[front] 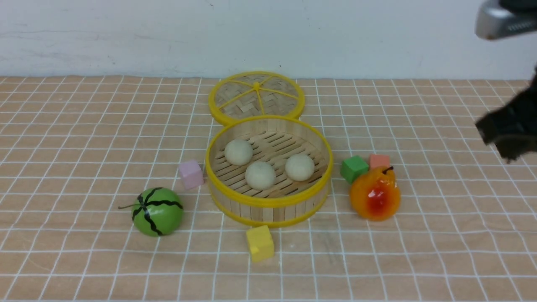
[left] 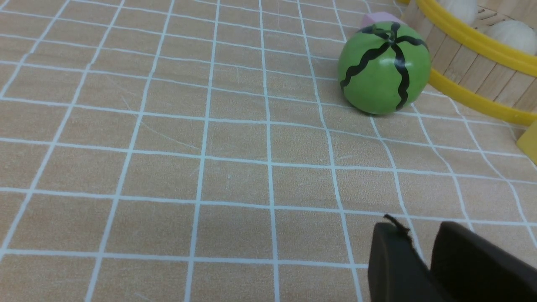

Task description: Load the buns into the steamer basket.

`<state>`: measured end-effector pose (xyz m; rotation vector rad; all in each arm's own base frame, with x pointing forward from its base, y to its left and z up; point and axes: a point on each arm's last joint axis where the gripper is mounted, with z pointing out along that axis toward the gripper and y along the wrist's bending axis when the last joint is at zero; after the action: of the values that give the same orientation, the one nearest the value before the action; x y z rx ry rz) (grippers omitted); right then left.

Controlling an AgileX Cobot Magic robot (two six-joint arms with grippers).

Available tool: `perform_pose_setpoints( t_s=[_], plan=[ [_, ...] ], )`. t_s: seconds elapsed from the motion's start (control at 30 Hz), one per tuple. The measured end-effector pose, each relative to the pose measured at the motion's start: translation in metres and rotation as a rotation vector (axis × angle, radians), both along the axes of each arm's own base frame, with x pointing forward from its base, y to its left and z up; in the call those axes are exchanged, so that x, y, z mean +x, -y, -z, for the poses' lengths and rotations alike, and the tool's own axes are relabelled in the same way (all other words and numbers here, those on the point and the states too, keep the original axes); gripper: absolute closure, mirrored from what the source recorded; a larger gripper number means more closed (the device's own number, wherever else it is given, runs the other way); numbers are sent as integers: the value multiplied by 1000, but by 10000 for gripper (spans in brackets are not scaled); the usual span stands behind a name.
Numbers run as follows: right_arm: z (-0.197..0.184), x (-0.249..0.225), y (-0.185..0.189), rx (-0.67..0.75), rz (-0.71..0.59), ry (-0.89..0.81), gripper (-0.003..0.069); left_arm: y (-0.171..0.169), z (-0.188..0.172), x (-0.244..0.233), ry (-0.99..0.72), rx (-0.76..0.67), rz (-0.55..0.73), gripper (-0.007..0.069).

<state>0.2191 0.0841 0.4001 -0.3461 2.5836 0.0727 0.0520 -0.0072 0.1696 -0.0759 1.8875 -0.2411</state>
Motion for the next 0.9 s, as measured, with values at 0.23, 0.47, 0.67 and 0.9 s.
perform_pose_setpoints(
  t_s=[0.23, 0.47, 0.67, 0.9],
  plan=[
    [-3, -11, 2, 37, -2, 4, 679, 0, 0, 0, 0, 0, 0, 482],
    [-2, -11, 3, 12, -8, 11, 676, 0, 0, 0, 0, 0, 0, 482],
    [7, -16, 17, -23, 9, 72, 671, 0, 0, 0, 0, 0, 0, 482],
    [41, -74, 67, 101, 171, 494, 669, 0, 0, 0, -1, 0, 0, 477]
  ],
)
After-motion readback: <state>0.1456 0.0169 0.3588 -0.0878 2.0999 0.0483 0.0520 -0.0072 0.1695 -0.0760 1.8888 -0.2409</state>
